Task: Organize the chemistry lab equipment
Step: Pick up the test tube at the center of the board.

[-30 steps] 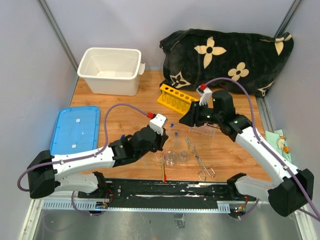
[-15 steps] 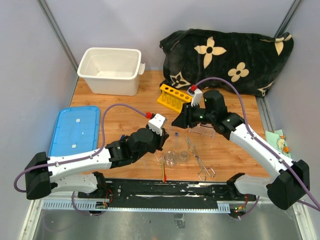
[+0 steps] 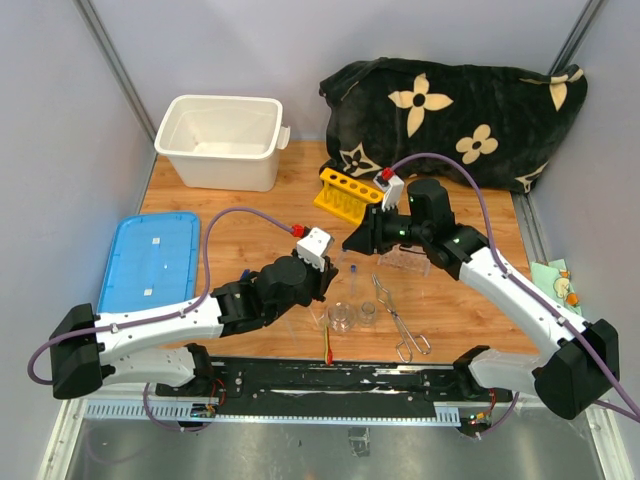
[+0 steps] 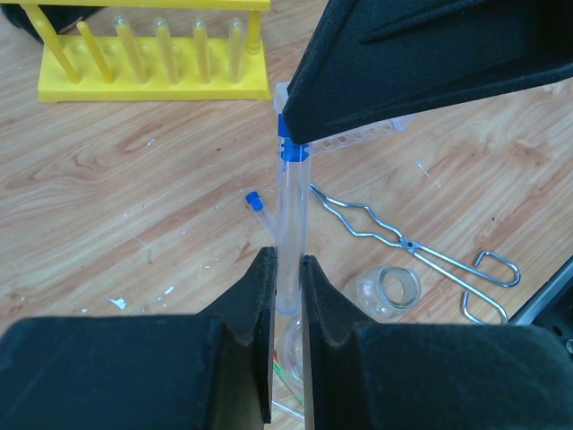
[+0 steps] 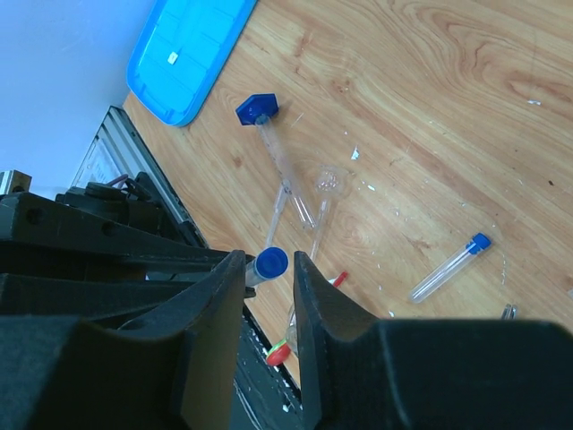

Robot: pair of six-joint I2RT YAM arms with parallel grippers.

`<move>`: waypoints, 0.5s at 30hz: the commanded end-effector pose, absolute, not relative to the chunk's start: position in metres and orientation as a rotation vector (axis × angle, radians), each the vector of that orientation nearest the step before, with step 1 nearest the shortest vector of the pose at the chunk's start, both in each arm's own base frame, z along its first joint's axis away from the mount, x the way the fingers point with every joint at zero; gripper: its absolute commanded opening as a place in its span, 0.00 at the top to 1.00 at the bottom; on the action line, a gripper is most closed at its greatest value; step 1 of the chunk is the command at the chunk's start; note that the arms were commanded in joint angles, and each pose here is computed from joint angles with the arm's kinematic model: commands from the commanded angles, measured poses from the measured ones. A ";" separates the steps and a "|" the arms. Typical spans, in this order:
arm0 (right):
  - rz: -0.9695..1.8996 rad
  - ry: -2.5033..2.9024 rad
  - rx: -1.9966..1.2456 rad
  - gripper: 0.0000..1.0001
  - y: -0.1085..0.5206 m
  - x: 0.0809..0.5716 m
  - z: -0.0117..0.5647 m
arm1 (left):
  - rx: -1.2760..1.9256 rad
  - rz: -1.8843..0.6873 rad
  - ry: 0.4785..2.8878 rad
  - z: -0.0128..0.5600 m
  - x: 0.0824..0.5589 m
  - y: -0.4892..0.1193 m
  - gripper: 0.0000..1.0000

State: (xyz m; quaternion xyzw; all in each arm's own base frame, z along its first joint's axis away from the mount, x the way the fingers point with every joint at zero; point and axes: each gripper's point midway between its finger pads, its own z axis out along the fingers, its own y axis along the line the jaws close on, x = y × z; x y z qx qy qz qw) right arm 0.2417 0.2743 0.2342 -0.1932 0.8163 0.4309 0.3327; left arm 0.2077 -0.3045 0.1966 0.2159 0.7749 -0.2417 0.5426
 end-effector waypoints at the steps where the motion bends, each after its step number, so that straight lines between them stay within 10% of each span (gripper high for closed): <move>1: 1.179 2.093 -0.533 0.71 0.285 0.238 0.246 | 0.475 -0.607 1.780 0.218 0.210 -0.310 1.00; 15: 1.183 2.102 -0.535 0.71 0.287 0.237 0.241 | 0.449 -0.610 1.754 0.229 0.211 -0.307 1.00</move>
